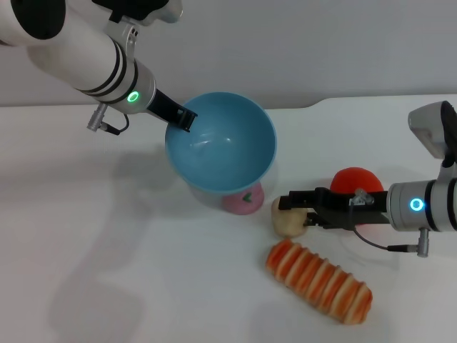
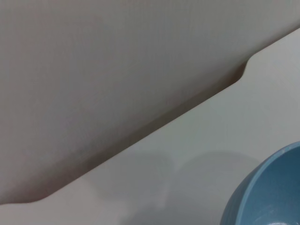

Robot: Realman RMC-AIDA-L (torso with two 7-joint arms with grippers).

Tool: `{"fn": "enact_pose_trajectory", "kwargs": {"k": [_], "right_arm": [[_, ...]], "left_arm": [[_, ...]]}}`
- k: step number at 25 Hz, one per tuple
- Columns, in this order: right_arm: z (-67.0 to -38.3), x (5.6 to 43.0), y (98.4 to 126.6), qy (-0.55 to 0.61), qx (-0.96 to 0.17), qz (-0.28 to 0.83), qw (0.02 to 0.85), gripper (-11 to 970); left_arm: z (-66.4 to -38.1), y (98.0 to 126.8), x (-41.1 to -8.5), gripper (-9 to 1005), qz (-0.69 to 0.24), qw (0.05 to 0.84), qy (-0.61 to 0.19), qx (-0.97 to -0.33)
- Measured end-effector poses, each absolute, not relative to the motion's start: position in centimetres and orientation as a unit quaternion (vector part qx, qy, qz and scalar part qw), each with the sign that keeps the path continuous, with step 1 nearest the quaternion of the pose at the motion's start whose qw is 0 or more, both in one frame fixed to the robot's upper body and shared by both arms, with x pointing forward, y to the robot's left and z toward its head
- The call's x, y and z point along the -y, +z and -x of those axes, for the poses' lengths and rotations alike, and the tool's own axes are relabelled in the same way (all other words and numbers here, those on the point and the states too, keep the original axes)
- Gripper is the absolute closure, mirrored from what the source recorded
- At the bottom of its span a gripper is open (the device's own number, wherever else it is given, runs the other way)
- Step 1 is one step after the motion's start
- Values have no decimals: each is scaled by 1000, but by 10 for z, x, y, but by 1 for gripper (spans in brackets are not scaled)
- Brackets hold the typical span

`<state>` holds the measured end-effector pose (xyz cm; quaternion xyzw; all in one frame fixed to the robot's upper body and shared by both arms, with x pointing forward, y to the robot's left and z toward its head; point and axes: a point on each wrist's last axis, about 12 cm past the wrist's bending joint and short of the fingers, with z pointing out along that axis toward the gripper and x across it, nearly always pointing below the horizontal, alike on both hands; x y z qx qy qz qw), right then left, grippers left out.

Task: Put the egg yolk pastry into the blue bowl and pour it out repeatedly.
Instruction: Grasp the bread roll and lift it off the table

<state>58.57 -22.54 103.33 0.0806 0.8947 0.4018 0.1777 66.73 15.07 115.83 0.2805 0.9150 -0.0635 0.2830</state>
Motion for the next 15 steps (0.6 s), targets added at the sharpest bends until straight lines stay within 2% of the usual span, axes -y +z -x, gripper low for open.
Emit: {"fn": "enact_pose_trajectory", "kwargs": {"k": [7, 13, 15], "right_arm": [[-585, 225, 1032, 387, -903, -60, 175, 217], [-585, 225, 1034, 390, -902, -44, 179, 424], [-585, 225, 1038, 397, -899, -33, 181, 587]], "left_arm": [[-666, 1157, -151, 998, -283, 281, -62, -915], [-666, 1155, -151, 998, -281, 279, -61, -916], [-666, 1155, -152, 998, -281, 280, -61, -916]]}}
